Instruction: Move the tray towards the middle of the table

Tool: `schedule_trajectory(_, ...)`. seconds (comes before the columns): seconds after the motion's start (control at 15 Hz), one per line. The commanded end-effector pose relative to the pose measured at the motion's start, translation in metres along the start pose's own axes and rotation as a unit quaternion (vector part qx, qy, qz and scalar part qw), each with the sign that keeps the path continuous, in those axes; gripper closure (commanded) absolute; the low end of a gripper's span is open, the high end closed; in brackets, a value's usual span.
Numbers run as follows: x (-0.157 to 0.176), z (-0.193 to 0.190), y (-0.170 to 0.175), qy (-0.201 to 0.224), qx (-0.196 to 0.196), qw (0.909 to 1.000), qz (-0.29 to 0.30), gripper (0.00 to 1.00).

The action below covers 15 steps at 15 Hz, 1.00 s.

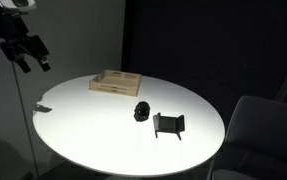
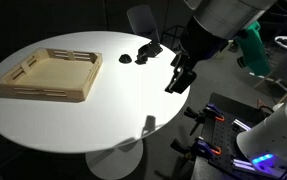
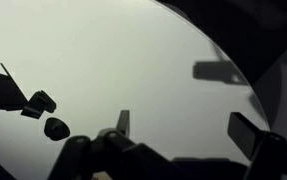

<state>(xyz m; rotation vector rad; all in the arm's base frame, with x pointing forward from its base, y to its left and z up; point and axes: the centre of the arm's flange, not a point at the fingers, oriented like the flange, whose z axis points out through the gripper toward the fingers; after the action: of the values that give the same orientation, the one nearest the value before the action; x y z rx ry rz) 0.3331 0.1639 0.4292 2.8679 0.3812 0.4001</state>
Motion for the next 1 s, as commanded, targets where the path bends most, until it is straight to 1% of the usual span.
schedule_trajectory(0.0, 0.000, 0.000, 0.000, 0.000, 0.000, 1.0000, 0.000, 0.00)
schedule_trajectory(0.67, 0.000, 0.000, 0.000, 0.000, 0.000, 1.0000, 0.000, 0.00)
schedule_trajectory(0.93, 0.017, 0.003, 0.009, 0.006, 0.006, 0.9999, -0.008, 0.00)
